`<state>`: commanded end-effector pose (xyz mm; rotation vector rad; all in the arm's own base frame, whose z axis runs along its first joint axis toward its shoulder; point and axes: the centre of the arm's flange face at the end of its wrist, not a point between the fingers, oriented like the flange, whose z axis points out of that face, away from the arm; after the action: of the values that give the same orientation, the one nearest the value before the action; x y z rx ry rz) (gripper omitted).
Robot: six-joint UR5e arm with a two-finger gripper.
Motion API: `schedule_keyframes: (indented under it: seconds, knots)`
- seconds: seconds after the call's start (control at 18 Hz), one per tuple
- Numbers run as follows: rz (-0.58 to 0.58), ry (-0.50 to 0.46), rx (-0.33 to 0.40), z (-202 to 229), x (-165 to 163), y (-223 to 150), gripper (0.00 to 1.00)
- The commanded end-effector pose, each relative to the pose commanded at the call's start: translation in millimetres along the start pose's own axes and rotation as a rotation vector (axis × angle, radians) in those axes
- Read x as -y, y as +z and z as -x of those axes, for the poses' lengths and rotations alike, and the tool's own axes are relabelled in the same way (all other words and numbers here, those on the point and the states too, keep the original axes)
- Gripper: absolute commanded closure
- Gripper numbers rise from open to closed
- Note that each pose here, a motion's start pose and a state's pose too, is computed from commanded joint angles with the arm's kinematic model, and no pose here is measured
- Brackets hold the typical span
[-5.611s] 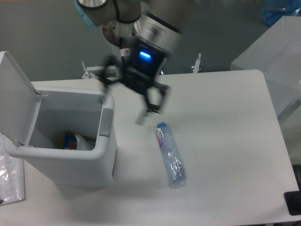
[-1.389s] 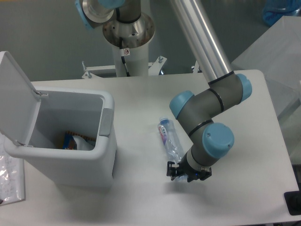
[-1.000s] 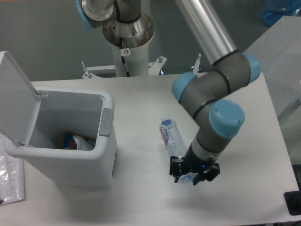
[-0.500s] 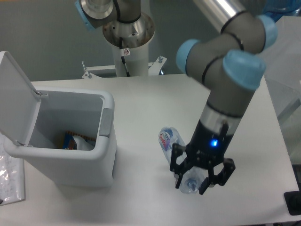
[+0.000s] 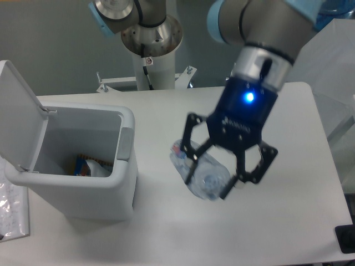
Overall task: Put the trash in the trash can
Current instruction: 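Lift the bottle and carry it over the white bin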
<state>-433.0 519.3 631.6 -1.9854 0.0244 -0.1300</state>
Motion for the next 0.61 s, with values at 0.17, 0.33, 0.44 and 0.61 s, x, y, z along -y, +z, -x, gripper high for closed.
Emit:
schedule_keyframes:
  seconds: [0.17, 0.33, 0.44, 0.61]
  knots:
    - [-0.057, 0.015, -0.07, -18, 15, -5, 0.52]
    - [-0.079, 0.033, -0.127, -50, 26, -1, 0.52]
    - [-0.071, 0.034, -0.159, -71, 25, 10, 0.52]
    - [-0.056, 0.046, -0.208, -101, 17, 29, 0.52]
